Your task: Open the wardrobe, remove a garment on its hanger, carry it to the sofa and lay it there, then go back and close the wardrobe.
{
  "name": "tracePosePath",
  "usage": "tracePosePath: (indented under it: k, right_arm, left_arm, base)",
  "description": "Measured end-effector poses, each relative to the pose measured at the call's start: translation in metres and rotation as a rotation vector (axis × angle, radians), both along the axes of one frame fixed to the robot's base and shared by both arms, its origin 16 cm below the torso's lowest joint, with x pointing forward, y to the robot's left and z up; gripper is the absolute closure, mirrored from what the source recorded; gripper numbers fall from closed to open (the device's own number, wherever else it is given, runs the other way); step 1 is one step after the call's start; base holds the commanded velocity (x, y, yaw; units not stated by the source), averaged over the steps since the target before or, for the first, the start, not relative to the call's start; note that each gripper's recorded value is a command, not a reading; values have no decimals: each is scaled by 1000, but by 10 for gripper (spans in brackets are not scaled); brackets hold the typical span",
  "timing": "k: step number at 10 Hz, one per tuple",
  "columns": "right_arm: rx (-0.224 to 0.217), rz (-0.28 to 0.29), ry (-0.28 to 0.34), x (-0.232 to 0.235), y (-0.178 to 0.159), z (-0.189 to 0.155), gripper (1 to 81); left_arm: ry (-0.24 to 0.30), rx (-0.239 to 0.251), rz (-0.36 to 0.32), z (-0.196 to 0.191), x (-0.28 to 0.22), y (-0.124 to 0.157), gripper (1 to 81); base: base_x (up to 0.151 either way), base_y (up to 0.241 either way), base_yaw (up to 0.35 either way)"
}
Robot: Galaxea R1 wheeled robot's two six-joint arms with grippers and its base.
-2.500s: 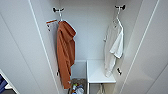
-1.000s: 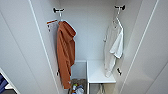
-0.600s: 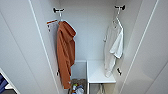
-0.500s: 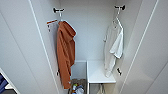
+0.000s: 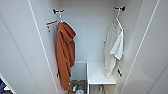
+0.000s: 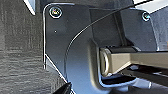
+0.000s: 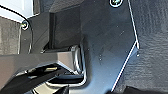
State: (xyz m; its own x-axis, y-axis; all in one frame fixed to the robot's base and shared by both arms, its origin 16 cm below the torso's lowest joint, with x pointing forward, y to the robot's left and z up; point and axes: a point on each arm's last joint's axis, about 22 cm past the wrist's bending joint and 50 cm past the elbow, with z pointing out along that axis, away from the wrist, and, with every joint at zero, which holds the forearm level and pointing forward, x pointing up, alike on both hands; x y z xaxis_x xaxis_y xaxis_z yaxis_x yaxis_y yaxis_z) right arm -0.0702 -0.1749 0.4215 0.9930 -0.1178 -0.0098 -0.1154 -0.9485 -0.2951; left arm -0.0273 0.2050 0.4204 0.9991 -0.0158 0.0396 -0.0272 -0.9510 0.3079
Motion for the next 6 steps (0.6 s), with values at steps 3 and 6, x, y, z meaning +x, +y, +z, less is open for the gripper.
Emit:
tracePosePath:
  k: [3, 6]
  right_arm:
    - [-1, 0, -16, 13, 0, -1, 10]
    - [-1, 4, -13, 10, 0, -1, 10]
  left_arm:
    - [-21, -1, 1, 0, 14, 0, 10]
    - [-9, -5, 1, 0, 6, -2, 10]
  base:
    - [87, 0, 0]
    - [87, 0, 0]
